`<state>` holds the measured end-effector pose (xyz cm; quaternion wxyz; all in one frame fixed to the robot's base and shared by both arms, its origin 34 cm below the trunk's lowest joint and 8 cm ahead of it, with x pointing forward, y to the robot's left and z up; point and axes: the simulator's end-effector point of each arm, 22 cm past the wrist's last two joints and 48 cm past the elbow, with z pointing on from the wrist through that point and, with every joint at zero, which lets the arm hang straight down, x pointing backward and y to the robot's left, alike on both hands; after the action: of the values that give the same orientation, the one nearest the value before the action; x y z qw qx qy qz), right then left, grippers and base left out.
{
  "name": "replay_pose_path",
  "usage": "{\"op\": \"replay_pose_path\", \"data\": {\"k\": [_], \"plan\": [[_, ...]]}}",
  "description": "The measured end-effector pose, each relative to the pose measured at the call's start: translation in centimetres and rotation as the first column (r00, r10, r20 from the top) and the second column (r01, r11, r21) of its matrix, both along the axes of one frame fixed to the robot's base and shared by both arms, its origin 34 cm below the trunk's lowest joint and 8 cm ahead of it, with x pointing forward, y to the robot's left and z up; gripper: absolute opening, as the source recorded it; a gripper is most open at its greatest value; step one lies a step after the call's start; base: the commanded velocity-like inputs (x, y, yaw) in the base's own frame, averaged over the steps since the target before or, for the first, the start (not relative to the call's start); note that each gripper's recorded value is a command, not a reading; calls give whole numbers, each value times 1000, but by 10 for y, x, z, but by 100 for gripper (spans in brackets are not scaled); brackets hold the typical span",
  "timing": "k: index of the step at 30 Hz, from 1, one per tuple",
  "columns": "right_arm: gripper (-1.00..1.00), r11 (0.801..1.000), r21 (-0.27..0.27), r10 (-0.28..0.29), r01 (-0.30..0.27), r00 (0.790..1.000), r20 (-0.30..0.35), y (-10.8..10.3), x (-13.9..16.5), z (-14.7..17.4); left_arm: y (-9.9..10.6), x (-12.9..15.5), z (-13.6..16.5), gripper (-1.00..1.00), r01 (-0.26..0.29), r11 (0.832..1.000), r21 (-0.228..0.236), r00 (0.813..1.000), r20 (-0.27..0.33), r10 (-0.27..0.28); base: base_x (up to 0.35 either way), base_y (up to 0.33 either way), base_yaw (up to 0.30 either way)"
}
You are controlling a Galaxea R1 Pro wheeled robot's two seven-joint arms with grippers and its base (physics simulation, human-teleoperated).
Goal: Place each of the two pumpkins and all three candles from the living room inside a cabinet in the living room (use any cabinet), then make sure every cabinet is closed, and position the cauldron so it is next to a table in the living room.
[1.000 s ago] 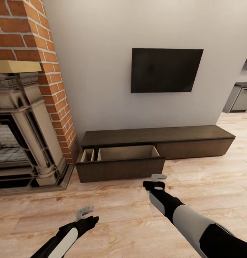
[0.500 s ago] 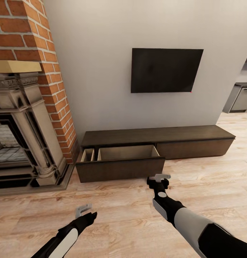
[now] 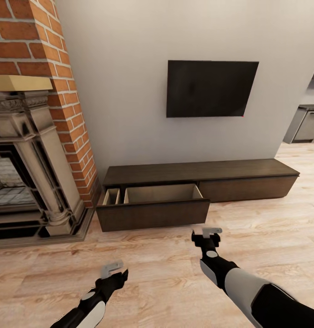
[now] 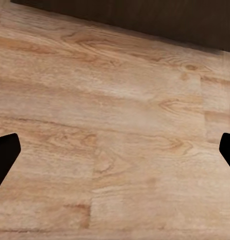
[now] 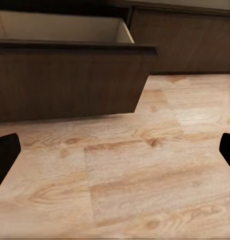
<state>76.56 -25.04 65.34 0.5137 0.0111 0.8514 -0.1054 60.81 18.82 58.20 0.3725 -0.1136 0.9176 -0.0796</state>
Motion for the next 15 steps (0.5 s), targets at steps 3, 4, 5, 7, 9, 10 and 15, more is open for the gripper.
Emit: {"op": "replay_pose_path", "data": {"k": [3,4,5,7,9,10,15], "plan": [[100,1000,1,8,-8,1000,-19,1,-11,-13,2,-10,-17,100,-13,1000,26,1000,-3,14,0,0,0],[100,1000,1,15,-15,1000,-26,3,-15,-18,1,-14,-23,100,-21,999,32,1000,-8,21,0,0,0],[100,1000,2,19,-19,999,-31,4,-18,-21,1,-18,-28,100,-27,999,38,1000,-13,27,0,0,0],[100,1000,3,26,-26,999,-37,6,-21,-24,3,-22,-34,100,-37,998,48,999,-18,38,0,0,0],[100,1000,4,28,-28,999,-38,6,-22,-25,3,-23,-36,100,-42,998,50,999,-17,43,0,0,0],[100,1000,4,29,-29,999,-38,6,-22,-25,3,-23,-36,100,-45,998,51,999,-14,45,0,0,0],[100,999,4,35,-35,999,-37,8,-24,-34,3,-22,-41,100,-52,998,47,999,-1,53,0,0,0]]}}
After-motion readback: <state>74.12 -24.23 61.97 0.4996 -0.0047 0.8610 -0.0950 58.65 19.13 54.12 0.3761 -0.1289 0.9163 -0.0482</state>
